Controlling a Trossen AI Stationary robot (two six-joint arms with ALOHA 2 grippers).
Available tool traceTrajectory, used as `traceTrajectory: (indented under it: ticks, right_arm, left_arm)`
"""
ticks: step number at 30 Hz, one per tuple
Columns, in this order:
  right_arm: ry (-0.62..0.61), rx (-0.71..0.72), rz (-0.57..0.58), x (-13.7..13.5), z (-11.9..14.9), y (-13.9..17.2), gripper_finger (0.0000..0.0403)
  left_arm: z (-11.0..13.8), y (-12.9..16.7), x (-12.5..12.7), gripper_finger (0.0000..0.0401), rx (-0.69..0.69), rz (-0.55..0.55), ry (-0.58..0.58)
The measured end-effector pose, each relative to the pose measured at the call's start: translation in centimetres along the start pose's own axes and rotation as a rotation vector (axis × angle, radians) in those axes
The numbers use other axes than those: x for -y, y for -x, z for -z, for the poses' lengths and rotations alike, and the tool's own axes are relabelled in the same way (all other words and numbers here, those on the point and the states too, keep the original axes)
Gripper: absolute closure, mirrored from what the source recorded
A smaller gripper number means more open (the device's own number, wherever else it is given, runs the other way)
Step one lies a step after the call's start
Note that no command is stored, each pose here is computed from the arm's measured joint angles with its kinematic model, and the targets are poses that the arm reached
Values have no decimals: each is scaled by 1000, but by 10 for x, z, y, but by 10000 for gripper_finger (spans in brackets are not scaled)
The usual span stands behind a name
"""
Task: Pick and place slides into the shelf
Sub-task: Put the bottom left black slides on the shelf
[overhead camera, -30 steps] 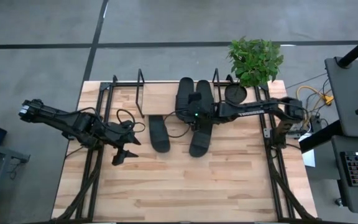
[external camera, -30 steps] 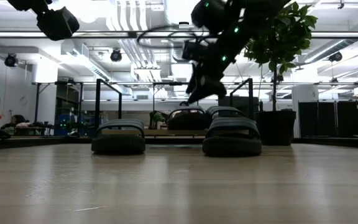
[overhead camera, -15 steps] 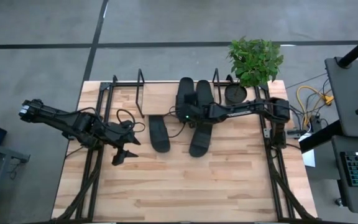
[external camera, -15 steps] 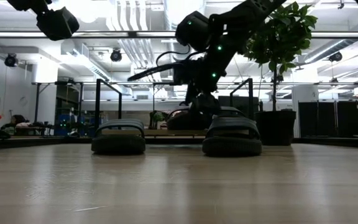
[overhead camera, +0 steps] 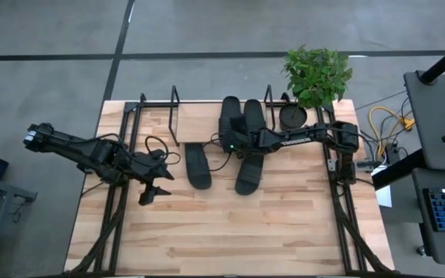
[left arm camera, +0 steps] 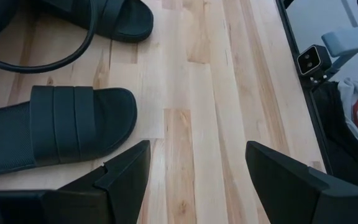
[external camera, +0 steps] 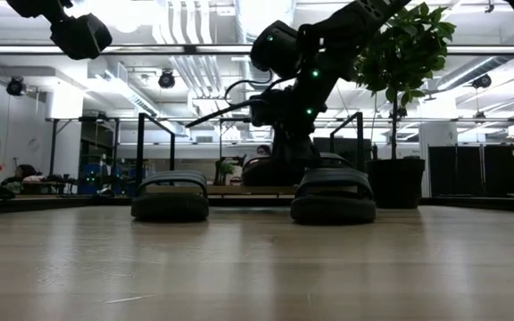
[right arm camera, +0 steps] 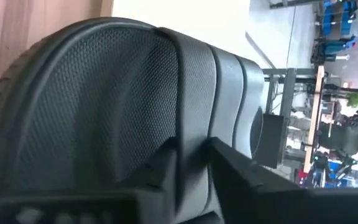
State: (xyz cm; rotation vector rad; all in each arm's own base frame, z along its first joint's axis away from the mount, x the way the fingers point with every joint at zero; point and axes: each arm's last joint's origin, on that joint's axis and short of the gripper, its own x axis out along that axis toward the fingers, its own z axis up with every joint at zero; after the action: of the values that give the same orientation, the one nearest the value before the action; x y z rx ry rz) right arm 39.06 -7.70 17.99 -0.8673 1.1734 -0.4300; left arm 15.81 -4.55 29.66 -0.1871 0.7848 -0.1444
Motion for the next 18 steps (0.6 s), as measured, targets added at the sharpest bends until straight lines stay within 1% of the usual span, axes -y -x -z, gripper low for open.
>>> traceTrajectory:
  ticks: [3,5,7,12,18]
  right_arm:
    - [-10,-6,-1,1,1,2,374]
    - [-13,-10,8,2,1,4,387]
    - [-14,-14,10,3,1,6,388]
    - [-62,-10,11,3,1,9,388]
    - [-80,-5,5,1,0,12,389]
  left_arm:
    - [0,0,0,152,0,0,0]
    - [0,0,0,152,0,0,0]
    - [0,0,0,152,0,-1,0]
    - [0,0,0,152,0,0,0]
    - [0,0,0,152,0,0,0]
